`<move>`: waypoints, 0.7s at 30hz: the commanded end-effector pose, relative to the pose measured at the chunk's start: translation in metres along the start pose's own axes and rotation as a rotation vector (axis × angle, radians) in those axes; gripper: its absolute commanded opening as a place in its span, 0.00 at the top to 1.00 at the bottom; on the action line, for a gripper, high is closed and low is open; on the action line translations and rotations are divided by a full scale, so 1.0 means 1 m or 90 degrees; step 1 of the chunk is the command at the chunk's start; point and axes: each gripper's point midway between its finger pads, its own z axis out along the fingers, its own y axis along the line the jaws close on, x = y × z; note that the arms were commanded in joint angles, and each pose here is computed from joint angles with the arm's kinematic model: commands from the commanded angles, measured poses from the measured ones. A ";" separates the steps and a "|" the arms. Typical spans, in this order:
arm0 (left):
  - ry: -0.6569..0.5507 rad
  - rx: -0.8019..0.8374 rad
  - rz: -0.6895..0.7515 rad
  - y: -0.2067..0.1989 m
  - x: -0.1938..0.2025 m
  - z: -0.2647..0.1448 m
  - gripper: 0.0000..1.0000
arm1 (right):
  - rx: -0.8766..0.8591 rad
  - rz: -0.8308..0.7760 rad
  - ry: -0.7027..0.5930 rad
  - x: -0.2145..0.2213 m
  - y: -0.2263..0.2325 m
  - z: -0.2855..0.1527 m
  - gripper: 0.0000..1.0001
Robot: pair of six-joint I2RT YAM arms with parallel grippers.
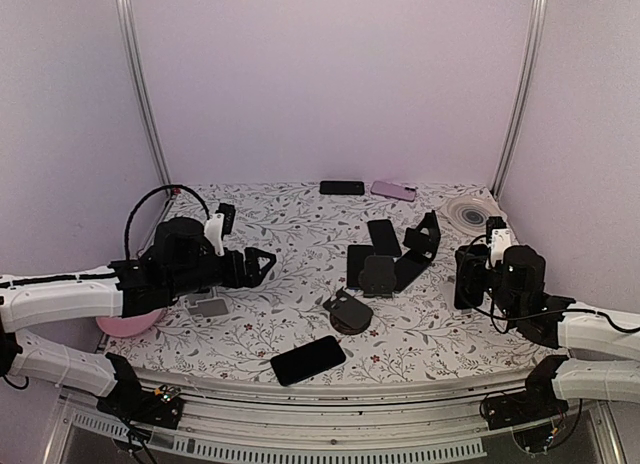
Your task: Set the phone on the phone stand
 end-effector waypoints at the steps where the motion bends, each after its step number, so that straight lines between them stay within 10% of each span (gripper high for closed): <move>1: 0.002 0.014 0.009 -0.009 -0.003 0.000 0.03 | -0.014 0.024 -0.056 -0.024 0.003 -0.003 0.39; 21: 0.001 0.017 0.012 -0.011 -0.005 -0.001 0.03 | -0.012 0.021 -0.044 -0.021 0.001 -0.004 0.19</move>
